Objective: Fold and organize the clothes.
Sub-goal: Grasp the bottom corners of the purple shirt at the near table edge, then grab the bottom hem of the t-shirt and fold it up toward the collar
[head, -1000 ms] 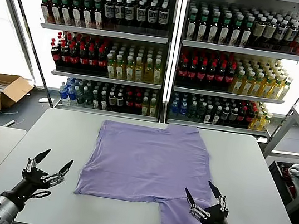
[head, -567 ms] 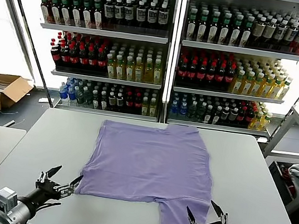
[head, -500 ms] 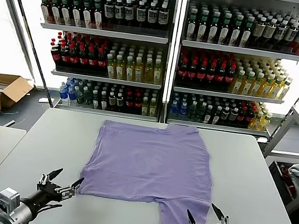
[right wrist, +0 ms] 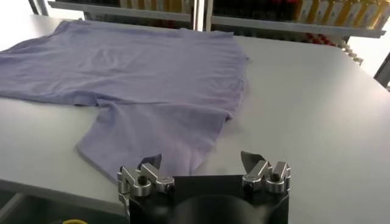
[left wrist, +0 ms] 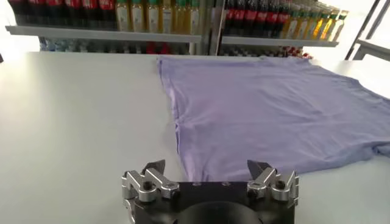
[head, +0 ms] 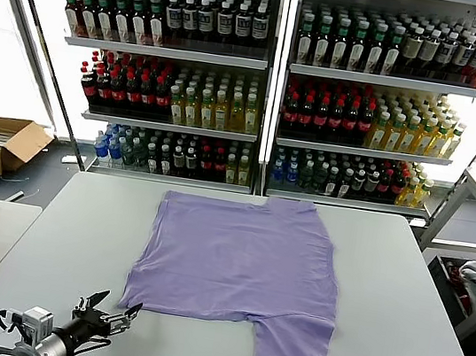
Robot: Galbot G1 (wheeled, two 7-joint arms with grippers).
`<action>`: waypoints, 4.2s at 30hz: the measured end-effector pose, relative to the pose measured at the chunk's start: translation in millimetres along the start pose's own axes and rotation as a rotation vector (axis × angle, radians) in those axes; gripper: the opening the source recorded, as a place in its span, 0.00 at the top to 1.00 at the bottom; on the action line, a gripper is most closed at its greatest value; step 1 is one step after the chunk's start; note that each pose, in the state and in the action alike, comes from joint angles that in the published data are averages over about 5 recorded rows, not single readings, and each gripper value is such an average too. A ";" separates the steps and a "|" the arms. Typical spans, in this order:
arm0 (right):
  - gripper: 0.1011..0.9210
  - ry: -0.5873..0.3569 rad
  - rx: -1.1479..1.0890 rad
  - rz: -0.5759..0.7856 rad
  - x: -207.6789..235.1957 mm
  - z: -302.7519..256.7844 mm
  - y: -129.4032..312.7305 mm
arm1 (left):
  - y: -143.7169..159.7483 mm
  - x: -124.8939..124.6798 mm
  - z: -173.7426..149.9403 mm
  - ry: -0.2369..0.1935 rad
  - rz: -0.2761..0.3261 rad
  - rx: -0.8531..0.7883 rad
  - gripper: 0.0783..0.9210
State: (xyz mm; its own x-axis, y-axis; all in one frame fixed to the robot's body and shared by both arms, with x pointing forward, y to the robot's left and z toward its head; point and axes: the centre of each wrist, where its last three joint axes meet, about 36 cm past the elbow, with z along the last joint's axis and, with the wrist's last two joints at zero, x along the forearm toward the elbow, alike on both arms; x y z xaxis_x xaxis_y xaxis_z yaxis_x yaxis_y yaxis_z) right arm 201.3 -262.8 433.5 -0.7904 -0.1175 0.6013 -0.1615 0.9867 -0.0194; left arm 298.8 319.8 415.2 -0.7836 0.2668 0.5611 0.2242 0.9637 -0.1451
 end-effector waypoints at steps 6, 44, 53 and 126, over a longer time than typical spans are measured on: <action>0.17 0.010 -0.023 -0.005 -0.5 2.8 8.5 | 4.5 -7.0 0.7 0.015 -0.008 0.024 0.12; 0.99 -0.083 -0.035 -0.100 -1.9 -8.3 17.5 | -7.5 -12.9 14.8 0.018 0.001 0.046 0.97; 0.99 -0.115 -0.007 -0.134 19.4 -15.7 12.5 | -14.9 2.7 5.5 -0.006 -0.013 0.028 0.97; 0.41 -0.391 -0.069 -0.042 -183.4 -128.0 -70.0 | 54.3 -95.6 -75.0 -0.144 -0.021 0.053 0.49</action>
State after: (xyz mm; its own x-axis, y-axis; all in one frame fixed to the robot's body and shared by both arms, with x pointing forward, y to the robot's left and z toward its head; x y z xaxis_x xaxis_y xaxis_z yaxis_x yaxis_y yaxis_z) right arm 433.2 -296.0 426.9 -0.9514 -0.1784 0.2510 -0.1685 0.9838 0.0607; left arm 429.3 345.7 414.8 -0.8637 0.2423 0.4420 0.1792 0.9672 -0.1801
